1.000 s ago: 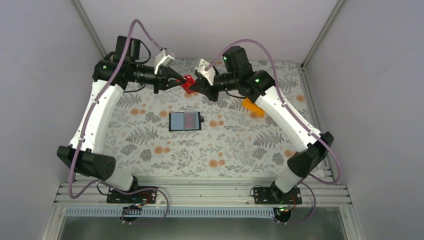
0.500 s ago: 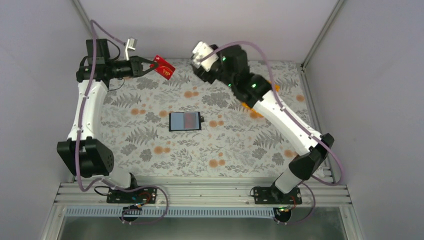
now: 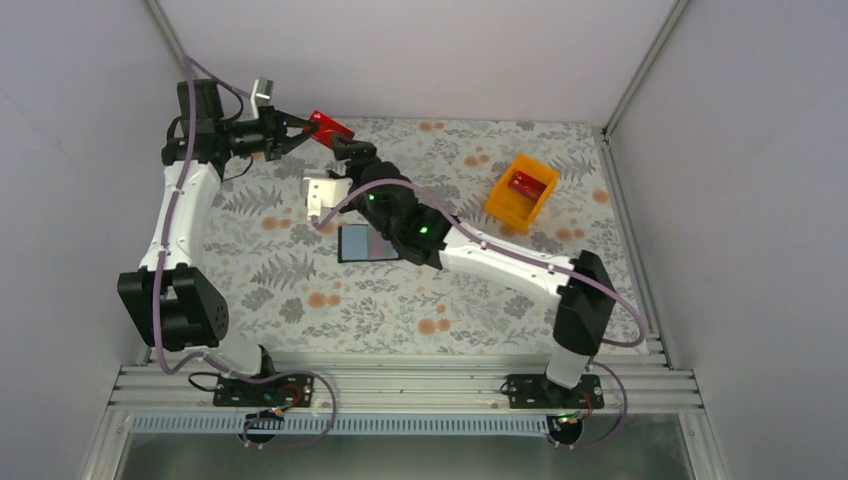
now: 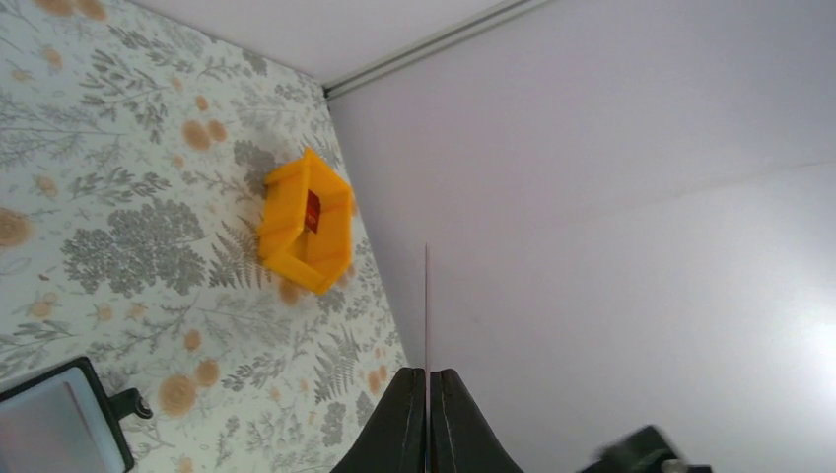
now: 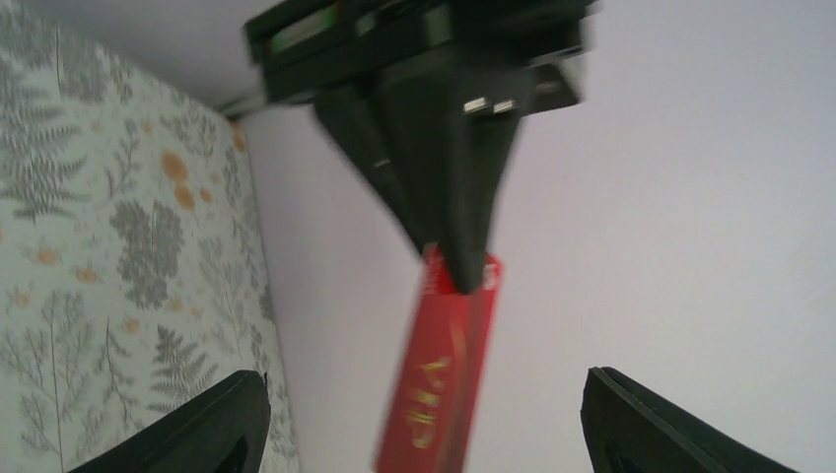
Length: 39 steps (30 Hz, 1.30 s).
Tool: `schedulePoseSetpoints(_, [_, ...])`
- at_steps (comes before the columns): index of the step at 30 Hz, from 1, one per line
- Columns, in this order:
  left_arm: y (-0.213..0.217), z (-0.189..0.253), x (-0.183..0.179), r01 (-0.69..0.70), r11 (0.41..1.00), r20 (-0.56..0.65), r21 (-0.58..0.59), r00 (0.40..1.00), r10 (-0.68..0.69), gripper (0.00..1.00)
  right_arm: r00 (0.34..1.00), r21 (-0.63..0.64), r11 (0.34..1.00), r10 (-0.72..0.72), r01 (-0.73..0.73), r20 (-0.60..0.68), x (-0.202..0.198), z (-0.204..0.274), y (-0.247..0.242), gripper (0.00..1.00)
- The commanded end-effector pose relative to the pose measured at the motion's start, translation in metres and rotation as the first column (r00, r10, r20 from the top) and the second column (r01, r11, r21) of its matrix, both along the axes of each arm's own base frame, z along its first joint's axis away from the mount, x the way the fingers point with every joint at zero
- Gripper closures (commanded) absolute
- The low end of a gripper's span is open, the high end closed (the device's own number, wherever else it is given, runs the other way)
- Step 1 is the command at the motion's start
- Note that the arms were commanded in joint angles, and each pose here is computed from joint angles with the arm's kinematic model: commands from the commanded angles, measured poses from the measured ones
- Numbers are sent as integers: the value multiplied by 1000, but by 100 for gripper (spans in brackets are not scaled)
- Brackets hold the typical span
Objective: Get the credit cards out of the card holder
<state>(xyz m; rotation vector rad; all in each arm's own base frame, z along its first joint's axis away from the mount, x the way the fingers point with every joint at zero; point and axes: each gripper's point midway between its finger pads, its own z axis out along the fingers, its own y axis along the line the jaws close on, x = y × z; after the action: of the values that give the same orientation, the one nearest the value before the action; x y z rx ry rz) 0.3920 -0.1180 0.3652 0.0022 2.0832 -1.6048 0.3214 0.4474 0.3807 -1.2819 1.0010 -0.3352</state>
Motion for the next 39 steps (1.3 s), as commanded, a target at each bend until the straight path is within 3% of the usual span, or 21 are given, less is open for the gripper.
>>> schedulePoseSetpoints(1, [-4,8,-11,34,998,-24,-48,999,-35,98,984,-63,993,-88,99,152,12,-4,3,19])
schedulePoseSetpoints(5, [-6,7,-13,50,997,-24,-56,998,-51,98,976,-50,988,-138,148,171,27,-2,2,25])
schedulePoseSetpoints(13, [-7,3,-19,64,995,-49,-74,996,-68,98,968,-32,980,-188,195,165,51,1,-4,59])
schedulePoseSetpoints(17, [-8,3,-18,66,995,-44,-71,997,-69,98,967,-22,980,-193,199,166,51,4,-4,95])
schedulePoseSetpoints(22, [-7,-2,-18,62,996,-50,-67,997,-66,97,975,-16,981,-192,195,107,50,10,-12,96])
schedulePoseSetpoints(23, [-6,-3,-16,59,996,-46,-61,997,-62,82,978,-12,981,-194,195,82,51,12,-16,96])
schedulePoseSetpoints(25, [-4,-6,-9,53,998,-25,-41,998,-54,22,978,-6,978,-207,207,8,59,13,-31,96])
schedulePoseSetpoints(26, [-2,-8,-5,52,998,-13,-30,999,-52,3,974,4,975,-223,223,-42,66,14,-43,96])
schedulePoseSetpoints(29, [10,-20,8,61,998,4,-26,998,-61,0,926,-9,965,-255,263,-280,87,-6,-87,96])
schedulePoseSetpoints(32, [24,-34,23,59,998,27,-1,998,-59,0,826,-85,941,-328,327,-458,101,-52,-149,96])
schedulePoseSetpoints(35, [31,-48,36,67,995,97,76,992,-74,0,747,-138,909,-403,393,-528,102,-91,-214,96])
schedulePoseSetpoints(39, [32,-91,32,113,984,65,140,990,-123,0,698,-108,888,-421,446,-580,106,-121,-278,96])
